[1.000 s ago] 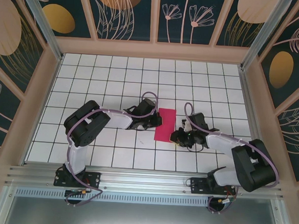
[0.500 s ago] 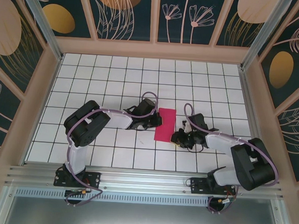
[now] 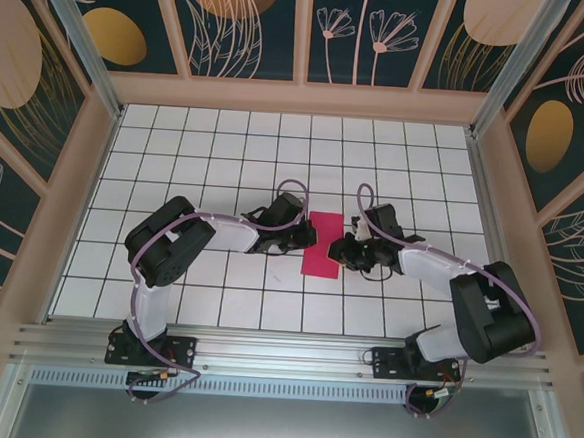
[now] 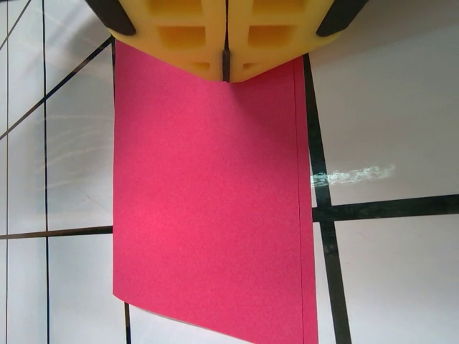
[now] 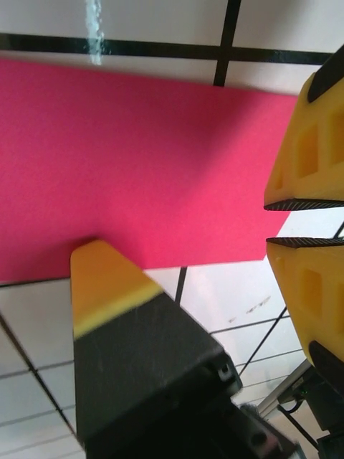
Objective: Fold a paper plane with a square sheet of paper (pick it up from the middle)
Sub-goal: Fold the square sheet of paper in half at the center of the table.
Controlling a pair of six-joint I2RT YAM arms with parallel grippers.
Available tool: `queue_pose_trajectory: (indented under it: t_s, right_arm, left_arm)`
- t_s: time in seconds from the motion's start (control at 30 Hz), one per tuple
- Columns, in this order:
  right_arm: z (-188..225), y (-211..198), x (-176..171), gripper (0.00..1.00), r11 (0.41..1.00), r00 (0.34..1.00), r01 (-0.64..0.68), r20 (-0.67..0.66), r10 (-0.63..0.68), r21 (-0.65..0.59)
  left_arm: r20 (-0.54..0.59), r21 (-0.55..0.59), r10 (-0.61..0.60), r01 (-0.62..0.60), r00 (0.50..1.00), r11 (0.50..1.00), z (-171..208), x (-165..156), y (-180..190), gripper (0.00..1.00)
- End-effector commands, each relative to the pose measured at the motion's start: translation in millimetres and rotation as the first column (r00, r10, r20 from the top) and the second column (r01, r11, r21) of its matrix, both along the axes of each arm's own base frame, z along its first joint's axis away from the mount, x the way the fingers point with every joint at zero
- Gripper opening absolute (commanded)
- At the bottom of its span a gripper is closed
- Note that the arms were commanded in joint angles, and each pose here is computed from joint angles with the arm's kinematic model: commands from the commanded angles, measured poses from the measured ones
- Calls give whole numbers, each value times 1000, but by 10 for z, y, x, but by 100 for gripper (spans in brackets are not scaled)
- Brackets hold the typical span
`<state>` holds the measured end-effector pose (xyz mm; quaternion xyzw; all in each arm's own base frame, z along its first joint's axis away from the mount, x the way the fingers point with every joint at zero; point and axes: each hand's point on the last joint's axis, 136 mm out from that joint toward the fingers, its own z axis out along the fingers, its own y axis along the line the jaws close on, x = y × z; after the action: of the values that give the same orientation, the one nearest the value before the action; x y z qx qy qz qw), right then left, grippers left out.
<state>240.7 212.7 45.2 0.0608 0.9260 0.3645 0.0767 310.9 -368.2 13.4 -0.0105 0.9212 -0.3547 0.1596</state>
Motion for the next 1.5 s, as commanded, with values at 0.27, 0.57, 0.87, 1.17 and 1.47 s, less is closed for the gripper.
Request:
queue_pose_trajectory:
  t_s: [0.27, 0.57, 0.87, 1.17, 1.47]
  right_arm:
    - [-287, -153, -96, 20, 999, 997, 8, -73, -11, -36]
    - [-66, -96, 402, 20, 998, 999, 49, 16, -49, 38]
    - [-406, -217, 277, 18, 998, 998, 23, -61, -26, -54]
    - [66, -140, 771, 19, 999, 997, 36, 74, -34, -15]
    - [-271, -167, 788, 18, 999, 999, 44, 1, -44, -28]
  left_arm:
    - [-175, 238, 10, 33, 984, 971, -650, -421, 484, 9]
    - [-185, 239, 15, 31, 983, 970, -683, -430, 489, 9]
    - [-185, 243, 13, 32, 983, 969, -673, -435, 495, 9]
    - [-191, 254, 14, 35, 981, 967, -692, -453, 518, 8]
    - [-190, 254, 17, 33, 982, 967, -689, -448, 519, 9]
